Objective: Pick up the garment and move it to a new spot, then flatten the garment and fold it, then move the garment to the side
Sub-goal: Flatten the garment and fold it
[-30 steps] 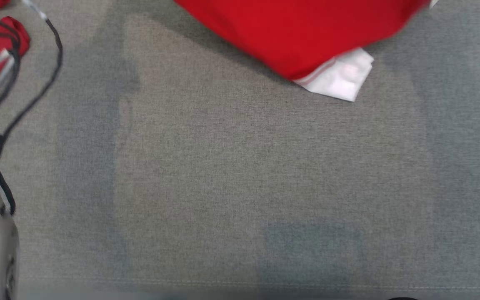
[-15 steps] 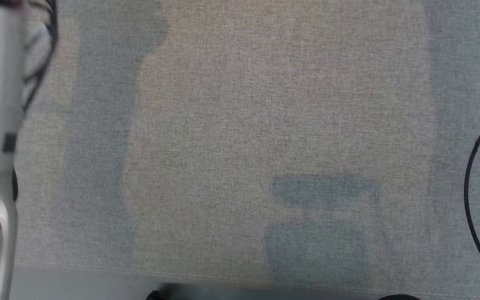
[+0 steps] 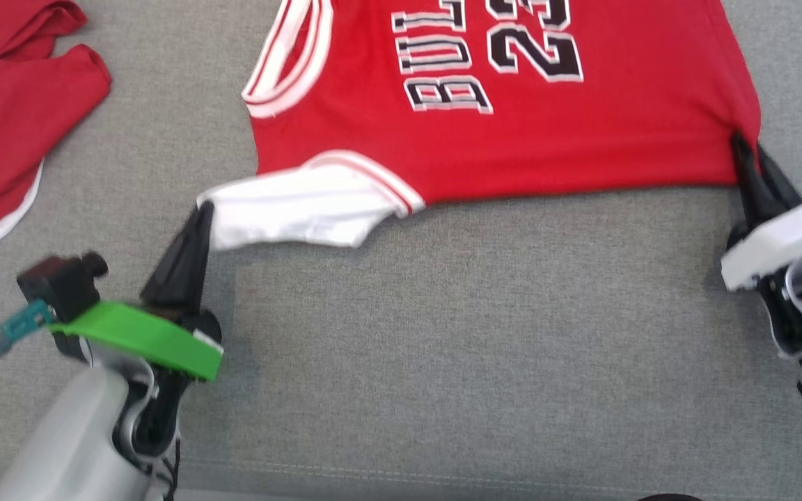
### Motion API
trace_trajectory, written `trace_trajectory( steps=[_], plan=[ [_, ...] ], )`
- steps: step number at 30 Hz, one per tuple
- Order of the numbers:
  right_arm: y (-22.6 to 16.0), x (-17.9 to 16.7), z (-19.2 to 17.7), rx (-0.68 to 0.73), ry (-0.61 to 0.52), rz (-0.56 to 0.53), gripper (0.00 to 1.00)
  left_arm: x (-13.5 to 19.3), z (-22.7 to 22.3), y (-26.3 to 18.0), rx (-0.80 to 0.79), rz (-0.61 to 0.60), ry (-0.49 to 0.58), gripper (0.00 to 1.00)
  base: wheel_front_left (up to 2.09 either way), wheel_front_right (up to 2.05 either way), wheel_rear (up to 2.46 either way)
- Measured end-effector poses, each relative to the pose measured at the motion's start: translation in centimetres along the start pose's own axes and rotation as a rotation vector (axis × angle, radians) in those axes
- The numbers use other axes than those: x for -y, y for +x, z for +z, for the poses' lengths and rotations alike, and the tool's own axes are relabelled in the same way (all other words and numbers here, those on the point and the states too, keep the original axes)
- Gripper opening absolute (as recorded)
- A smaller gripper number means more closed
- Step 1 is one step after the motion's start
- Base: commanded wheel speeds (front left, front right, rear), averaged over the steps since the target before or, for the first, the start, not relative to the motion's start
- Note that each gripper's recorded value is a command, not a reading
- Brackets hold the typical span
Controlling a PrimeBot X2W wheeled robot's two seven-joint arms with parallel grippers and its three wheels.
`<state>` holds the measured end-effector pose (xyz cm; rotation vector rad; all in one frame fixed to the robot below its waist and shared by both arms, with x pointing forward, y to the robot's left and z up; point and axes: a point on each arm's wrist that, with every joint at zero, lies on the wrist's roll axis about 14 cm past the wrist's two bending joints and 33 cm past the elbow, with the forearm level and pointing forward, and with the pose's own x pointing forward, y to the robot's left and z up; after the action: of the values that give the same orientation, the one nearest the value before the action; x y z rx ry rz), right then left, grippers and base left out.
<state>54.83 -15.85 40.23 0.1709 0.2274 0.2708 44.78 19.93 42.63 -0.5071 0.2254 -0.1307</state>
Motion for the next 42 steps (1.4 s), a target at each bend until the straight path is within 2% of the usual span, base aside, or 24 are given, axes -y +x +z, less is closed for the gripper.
trace_trajectory(
  steps=[5,12,17,22,28,30,34,39,42],
  plan=[
    [-5.6,0.8,-1.4,-0.044,0.034,-0.03,0.0,-0.5,-3.9,-6.0,-0.08,0.063,-0.044,0.0,0.0,0.0,0.0],
    [-12.3,1.2,-3.8,-0.109,0.059,-0.075,0.0,0.4,-7.7,-11.7,-0.124,0.132,-0.117,0.0,0.0,0.0,0.0],
    [-15.3,1.6,-4.4,-0.113,0.081,-0.118,0.0,1.0,-8.9,-14.2,-0.125,0.17,-0.158,0.0,0.0,0.0,0.0],
    [-16.7,1.8,-4.6,-0.106,0.093,-0.136,0.0,1.8,-9.5,-15.3,-0.145,0.173,-0.176,0.0,0.0,0.0,0.0],
    [-16.4,1.2,-3.6,-0.109,0.099,-0.113,0.0,2.9,-7.0,-14.0,-0.133,0.138,-0.179,0.0,0.0,0.0,0.0],
    [-15.4,0.8,-2.5,-0.113,0.086,-0.085,0.0,3.6,-5.2,-12.8,-0.105,0.119,-0.22,0.0,0.0,0.0,0.0],
    [-12.4,0.0,0.1,-0.142,0.062,-0.024,0.0,5.5,-0.9,-9.2,-0.083,0.019,-0.197,0.0,0.0,0.0,0.0],
    [-9.9,-0.1,0.5,-0.257,0.054,0.001,0.0,7.4,1.4,-4.6,-0.142,-0.066,-0.112,0.0,0.0,0.0,0.0],
    [-8.9,0.0,0.2,-0.325,0.074,-0.005,0.0,7.8,2.1,-2.3,-0.161,-0.077,-0.056,0.0,0.0,0.0,0.0]
  ],
)
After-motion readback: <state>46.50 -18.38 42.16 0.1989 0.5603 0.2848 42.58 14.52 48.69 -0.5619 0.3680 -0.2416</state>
